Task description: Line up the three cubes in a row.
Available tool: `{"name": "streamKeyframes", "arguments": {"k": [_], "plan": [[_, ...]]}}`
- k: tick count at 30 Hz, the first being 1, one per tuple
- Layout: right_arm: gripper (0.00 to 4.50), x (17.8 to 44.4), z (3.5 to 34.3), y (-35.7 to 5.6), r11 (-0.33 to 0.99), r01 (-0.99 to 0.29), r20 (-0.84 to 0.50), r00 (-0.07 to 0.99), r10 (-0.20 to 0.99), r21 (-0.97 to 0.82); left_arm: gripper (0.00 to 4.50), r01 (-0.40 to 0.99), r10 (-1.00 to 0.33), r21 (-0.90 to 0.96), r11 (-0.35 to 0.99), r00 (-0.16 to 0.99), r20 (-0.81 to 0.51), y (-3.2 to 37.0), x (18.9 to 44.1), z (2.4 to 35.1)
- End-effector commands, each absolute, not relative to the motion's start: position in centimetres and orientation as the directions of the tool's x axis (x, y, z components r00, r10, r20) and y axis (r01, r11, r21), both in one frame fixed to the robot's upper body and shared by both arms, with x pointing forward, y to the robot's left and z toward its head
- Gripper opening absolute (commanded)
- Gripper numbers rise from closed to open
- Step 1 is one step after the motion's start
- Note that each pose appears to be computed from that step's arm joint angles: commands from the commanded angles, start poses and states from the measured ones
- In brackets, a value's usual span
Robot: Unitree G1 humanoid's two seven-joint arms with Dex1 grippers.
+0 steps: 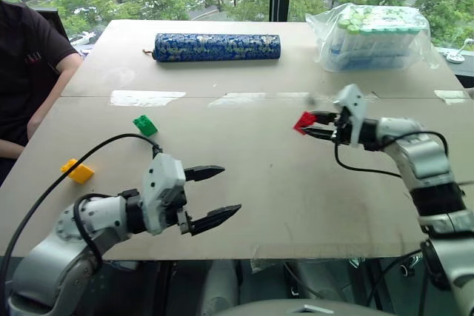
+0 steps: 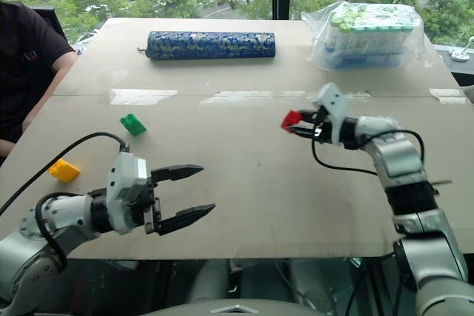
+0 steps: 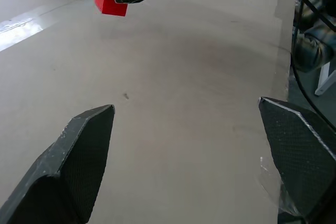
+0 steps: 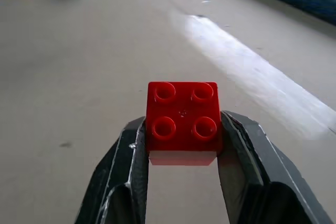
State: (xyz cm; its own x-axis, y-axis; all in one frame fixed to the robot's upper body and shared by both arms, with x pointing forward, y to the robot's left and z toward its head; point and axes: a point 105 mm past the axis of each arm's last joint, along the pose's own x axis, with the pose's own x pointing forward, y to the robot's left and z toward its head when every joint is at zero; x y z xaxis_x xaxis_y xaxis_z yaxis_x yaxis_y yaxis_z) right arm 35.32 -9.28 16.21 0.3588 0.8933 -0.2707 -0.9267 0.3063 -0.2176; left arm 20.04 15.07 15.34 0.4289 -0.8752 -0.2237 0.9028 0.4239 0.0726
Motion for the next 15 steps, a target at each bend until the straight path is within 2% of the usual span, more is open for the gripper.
{"name": "streamKeyframes", "arguments": {"k": [1, 7, 15], "plan": [[1.32, 35.5, 15.8, -8.2, 0.114, -0.958, -0.359, 0.207, 0.91, -0.263, 4.5, 0.899, -0.873, 0.123, 0.421, 0.438, -0.215, 15.7, 19.7, 16.2], [1.32, 36.4, 14.8, -8.0, 0.019, -0.96, -0.436, 0.144, 0.888, -0.279, 4.5, 0.893, -0.86, 0.128, 0.432, 0.451, -0.238, 16.2, 19.1, 16.0], [1.32, 37.1, 13.6, -8.1, 0.034, -0.963, -0.479, 0.164, 0.862, -0.268, 4.5, 0.887, -0.852, 0.148, 0.437, 0.461, -0.247, 16.8, 19.3, 16.0]]}}
